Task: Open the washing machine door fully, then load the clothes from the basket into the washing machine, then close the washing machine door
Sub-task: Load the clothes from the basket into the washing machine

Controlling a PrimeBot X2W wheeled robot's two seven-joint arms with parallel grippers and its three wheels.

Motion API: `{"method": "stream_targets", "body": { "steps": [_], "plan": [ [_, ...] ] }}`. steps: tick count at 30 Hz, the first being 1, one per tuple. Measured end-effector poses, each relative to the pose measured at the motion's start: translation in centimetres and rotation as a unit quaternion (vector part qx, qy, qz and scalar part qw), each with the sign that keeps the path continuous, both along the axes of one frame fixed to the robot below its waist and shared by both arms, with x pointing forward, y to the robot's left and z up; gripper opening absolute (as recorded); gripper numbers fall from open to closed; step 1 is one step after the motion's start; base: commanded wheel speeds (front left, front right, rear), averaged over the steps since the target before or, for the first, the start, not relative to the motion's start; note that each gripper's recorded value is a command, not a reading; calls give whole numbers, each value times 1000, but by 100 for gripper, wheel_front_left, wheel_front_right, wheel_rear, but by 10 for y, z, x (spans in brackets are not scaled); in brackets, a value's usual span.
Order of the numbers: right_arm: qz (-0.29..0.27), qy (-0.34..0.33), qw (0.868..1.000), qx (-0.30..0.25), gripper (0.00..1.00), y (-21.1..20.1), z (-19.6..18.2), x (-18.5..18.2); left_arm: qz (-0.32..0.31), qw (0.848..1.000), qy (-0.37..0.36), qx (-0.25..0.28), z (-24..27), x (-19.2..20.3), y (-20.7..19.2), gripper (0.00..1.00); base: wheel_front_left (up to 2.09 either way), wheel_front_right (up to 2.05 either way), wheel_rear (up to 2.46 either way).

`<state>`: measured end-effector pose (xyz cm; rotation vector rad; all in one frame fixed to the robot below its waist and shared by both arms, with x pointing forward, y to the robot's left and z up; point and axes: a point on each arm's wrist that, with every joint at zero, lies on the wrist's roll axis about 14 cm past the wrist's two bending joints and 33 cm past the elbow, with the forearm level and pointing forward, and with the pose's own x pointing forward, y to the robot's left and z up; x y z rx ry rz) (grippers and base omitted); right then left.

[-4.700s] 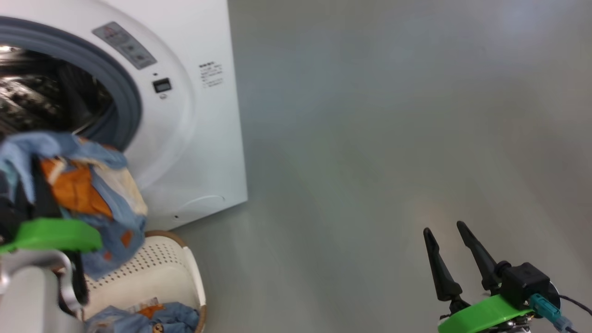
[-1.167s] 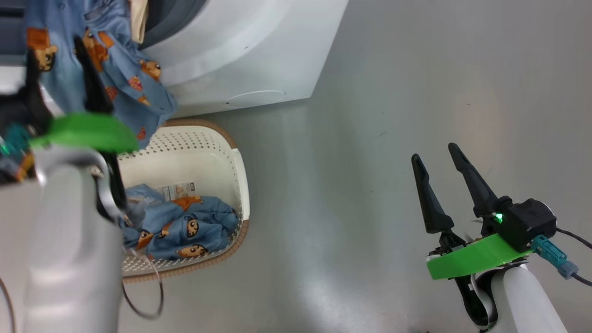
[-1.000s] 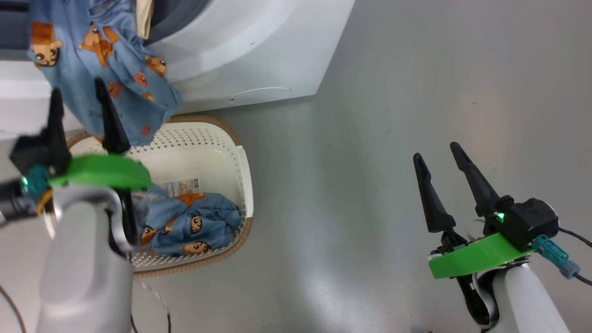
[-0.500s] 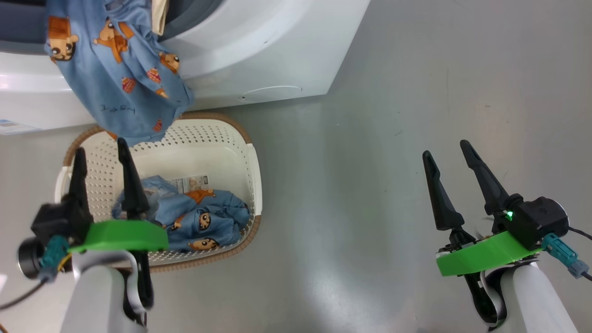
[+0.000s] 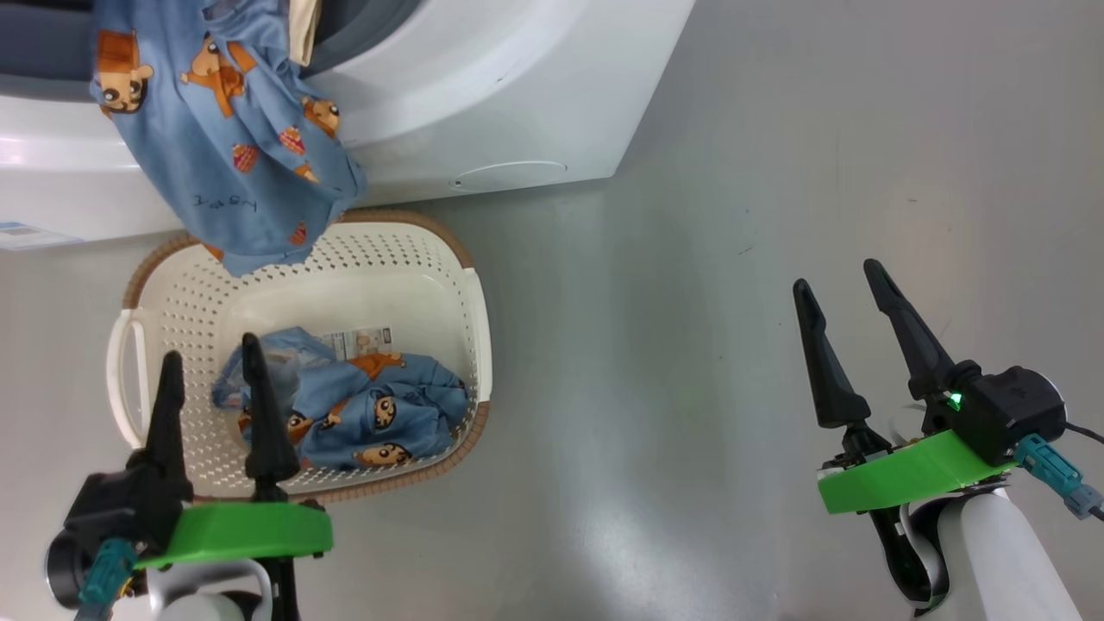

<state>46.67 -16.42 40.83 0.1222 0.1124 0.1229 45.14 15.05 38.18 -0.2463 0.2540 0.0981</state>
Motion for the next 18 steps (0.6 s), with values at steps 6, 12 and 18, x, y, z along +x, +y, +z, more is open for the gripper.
{"method": "stream_targets", "body": {
  "steps": [6, 12, 18],
  "plan": [
    [1, 1, 1000, 0, 100, 1, -1, 0, 8, 1000, -4, 5, 7, -1, 6, 100, 0, 0, 0],
    [-1, 0, 1000, -1, 100, -1, 0, 0, 12, 1000, -9, 3, 11, 2, 8, 100, 0, 0, 0],
    [-5, 1, 1000, -3, 100, -4, 0, -1, 11, 1000, -7, 3, 10, 3, 8, 100, 0, 0, 0]
  ]
}}
